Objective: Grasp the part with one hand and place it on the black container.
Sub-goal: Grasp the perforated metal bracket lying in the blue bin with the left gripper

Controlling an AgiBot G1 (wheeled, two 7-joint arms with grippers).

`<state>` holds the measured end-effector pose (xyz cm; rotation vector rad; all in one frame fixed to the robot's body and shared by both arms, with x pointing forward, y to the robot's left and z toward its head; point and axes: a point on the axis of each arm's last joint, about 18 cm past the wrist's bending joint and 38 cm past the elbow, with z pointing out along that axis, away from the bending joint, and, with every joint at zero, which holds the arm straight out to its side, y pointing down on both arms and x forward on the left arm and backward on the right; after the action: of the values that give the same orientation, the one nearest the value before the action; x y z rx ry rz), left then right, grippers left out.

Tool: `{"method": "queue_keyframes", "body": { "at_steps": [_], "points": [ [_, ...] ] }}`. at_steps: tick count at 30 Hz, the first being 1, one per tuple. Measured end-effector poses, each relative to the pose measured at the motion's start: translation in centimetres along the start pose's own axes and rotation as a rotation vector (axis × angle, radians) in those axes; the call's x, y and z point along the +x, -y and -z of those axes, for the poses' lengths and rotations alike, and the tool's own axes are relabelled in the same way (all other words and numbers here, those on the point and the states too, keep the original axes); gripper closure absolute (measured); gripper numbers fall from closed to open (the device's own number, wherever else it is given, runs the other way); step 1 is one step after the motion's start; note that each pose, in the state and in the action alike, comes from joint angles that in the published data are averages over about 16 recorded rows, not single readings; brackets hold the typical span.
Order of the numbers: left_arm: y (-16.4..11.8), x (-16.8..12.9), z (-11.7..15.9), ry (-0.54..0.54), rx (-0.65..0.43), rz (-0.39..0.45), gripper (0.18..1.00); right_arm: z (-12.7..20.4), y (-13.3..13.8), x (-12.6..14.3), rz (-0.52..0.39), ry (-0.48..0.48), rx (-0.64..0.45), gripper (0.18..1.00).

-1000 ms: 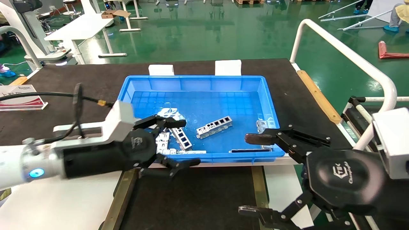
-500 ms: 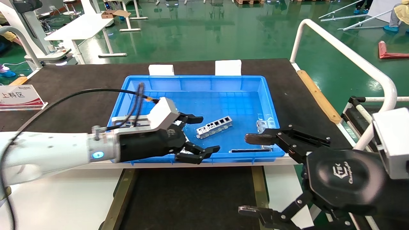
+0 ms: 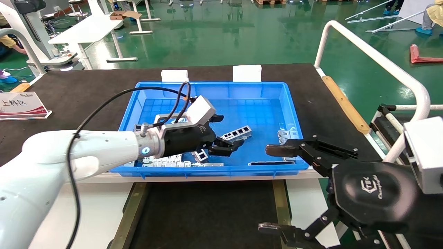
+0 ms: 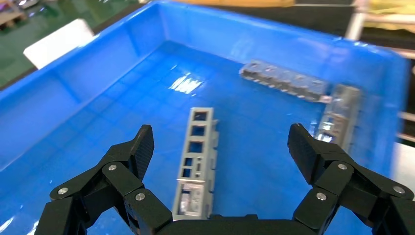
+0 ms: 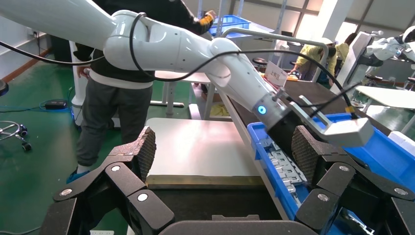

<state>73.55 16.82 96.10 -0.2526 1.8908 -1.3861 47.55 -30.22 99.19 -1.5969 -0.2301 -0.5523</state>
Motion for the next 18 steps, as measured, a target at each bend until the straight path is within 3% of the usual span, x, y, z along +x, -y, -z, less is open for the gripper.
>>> {"method": "queue_keyframes", "body": {
  "at_steps": [18],
  "points": [
    [-2.3, 0.3, -2.7, 0.084, -0.071, 0.032, 0.186, 0.0, 0.0, 0.0, 0.0, 0.0, 0.0, 0.181]
  ]
}}
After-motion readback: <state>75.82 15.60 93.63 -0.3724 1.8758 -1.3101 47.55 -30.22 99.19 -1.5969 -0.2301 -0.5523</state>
